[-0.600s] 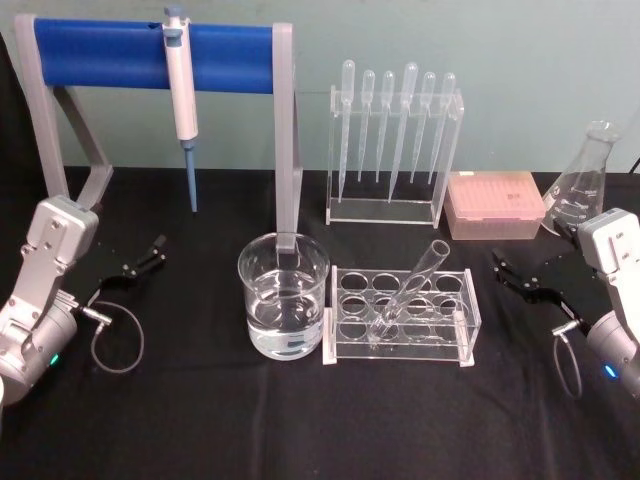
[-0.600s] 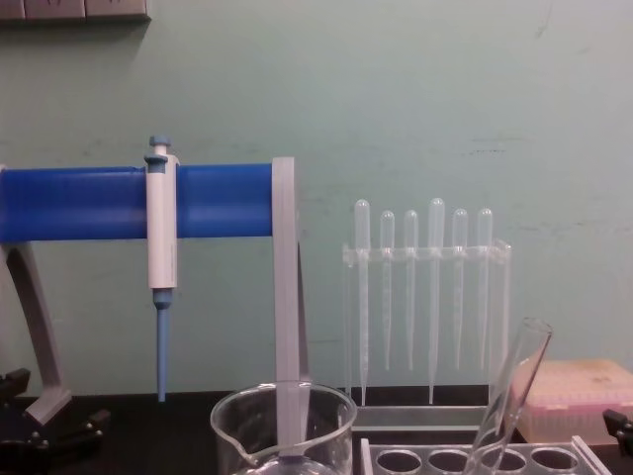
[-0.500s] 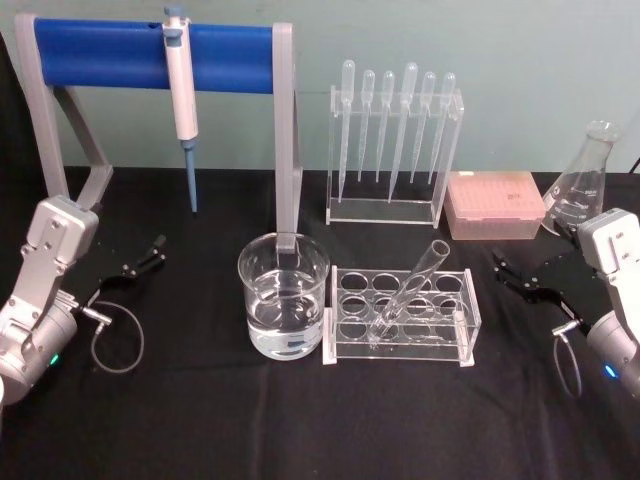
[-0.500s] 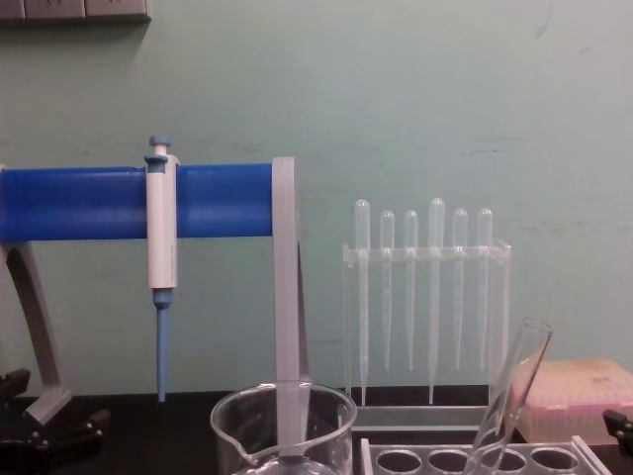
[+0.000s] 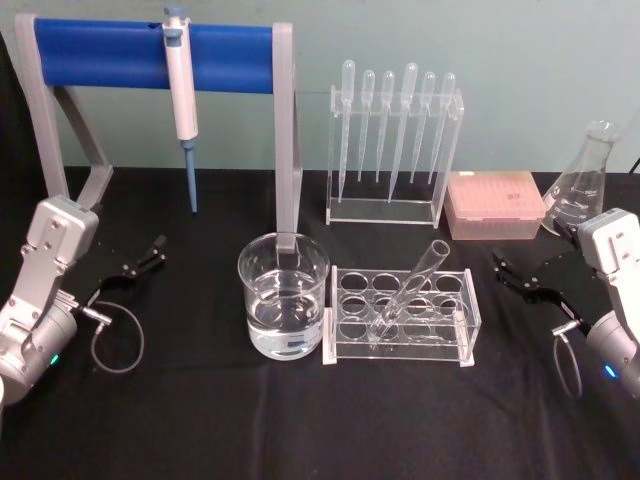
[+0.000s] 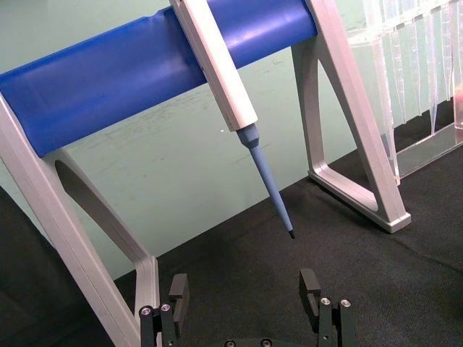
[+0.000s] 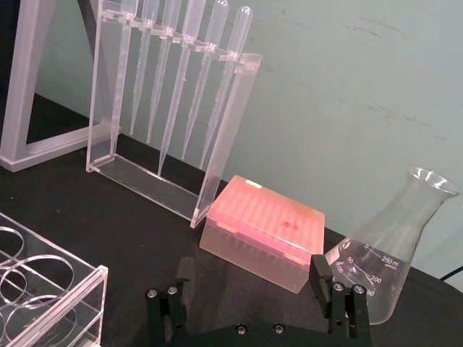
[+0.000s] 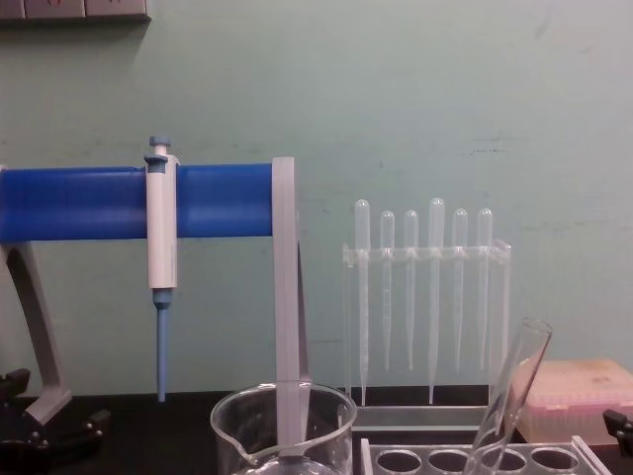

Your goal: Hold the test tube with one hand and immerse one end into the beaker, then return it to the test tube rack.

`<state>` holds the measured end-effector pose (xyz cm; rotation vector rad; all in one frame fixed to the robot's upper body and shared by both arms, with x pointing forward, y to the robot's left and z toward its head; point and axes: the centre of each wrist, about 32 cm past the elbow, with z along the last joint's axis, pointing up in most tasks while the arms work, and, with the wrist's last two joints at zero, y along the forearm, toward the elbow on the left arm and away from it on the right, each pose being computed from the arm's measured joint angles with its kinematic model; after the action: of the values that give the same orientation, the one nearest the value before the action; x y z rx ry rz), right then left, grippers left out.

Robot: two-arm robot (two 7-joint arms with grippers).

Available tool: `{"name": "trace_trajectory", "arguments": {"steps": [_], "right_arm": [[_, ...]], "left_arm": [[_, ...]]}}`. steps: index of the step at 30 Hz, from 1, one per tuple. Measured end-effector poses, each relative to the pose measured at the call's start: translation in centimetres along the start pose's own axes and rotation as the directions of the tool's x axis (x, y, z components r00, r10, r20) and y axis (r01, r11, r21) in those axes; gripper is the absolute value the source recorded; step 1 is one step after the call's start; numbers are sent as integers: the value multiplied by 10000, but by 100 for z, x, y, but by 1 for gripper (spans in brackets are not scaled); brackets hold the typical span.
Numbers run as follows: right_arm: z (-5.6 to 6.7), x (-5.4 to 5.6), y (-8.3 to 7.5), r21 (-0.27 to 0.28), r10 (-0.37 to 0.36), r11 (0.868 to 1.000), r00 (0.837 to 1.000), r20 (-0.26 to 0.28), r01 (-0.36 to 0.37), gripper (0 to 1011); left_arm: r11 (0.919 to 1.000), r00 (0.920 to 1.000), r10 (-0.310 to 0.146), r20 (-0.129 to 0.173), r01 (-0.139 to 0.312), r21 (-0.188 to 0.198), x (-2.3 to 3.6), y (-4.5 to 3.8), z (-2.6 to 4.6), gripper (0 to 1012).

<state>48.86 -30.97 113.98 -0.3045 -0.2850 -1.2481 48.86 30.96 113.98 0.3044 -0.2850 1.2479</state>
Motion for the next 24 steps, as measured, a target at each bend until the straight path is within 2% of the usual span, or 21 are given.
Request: {"name": "trace_trajectory", "arguments": {"steps": [13, 20, 24], "right_arm": [[0, 0, 0, 0, 1, 10000, 10000, 0, -1, 1002], [-18, -19, -251, 167, -136, 9998, 9999, -34, 137, 1002], [63, -88, -517, 160, 163, 9997, 9994, -296, -158, 1003]], "left_arm": [[10000, 10000, 0, 0, 0, 1, 0, 0, 0, 1000], [10000, 10000, 1, 1, -1, -1, 0, 0, 0, 1000], [10000, 10000, 1, 0, -1, 0, 0, 0, 0, 1000]]}}
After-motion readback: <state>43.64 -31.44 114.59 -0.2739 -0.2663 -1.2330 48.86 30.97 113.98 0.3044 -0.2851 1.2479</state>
